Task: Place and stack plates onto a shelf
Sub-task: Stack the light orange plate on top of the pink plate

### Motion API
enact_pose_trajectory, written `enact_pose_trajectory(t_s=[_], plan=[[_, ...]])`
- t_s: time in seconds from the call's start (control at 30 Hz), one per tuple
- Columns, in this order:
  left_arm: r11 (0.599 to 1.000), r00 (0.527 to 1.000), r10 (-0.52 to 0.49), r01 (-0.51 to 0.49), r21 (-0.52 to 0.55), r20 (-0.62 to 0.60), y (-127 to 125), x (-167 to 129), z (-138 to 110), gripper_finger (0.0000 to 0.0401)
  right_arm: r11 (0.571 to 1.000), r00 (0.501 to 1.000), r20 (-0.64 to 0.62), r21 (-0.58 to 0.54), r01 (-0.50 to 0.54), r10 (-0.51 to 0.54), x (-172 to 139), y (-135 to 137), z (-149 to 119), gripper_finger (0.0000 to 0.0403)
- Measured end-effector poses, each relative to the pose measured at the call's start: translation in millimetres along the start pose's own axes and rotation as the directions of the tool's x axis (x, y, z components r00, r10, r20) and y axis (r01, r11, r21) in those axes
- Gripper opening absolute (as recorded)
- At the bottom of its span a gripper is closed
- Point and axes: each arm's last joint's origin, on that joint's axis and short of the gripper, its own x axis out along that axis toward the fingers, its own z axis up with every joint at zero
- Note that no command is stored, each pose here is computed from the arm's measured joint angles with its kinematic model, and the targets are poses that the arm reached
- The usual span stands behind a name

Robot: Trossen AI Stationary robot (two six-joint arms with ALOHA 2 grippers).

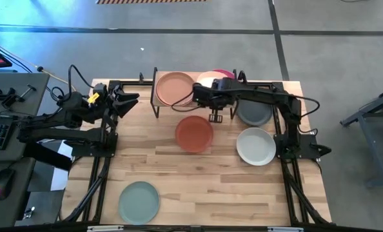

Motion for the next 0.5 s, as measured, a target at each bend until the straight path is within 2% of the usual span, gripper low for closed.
enact_pose_trajectory(t_s=[0.17,0.5], plan=[[0.999,1.000,0.000,0.000,-0.051,0.000,0.0,0.0,0.0,0.0156,0.999,0.998,-0.066,0.049,-0.015,0.018,3.7,-8.7,-7.4,0.0000],[0.998,1.000,0.000,0.000,-0.055,0.001,0.0,0.0,0.1,0.0156,0.998,0.998,-0.064,0.068,-0.015,0.020,4.3,-10.3,-7.3,0.0000]])
